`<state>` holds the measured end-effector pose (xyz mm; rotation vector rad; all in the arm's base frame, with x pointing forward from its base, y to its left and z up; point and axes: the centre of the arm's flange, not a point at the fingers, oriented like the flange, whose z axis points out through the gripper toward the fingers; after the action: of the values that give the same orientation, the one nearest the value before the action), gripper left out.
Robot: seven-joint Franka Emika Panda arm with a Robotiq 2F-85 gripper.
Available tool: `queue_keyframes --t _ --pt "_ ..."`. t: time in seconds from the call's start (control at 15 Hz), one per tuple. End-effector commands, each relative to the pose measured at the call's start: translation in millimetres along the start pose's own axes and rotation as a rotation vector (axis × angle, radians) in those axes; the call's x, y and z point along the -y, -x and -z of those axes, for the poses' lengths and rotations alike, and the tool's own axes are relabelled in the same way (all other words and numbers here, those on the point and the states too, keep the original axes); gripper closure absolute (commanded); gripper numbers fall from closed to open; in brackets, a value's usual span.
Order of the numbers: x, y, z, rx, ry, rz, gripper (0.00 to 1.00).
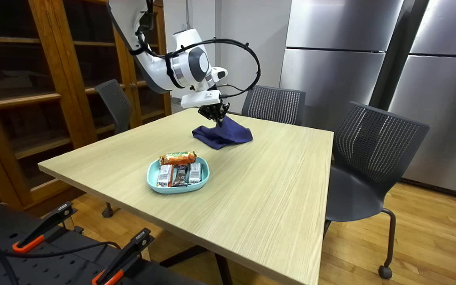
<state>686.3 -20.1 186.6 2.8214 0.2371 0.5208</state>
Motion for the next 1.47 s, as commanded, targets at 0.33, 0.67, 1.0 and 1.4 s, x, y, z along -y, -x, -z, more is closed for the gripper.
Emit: queue_keyframes --t 0.33,0.67,1.0,1.4 --pt "4 28 23 0.044 0.005 0.05 0.99" --pt "5 39 33 0.062 0.005 0.09 0.99" --pt "7 47 48 0.06 0.004 0.122 0.99" --pt "14 48 71 0.054 0.001 0.176 0.99"
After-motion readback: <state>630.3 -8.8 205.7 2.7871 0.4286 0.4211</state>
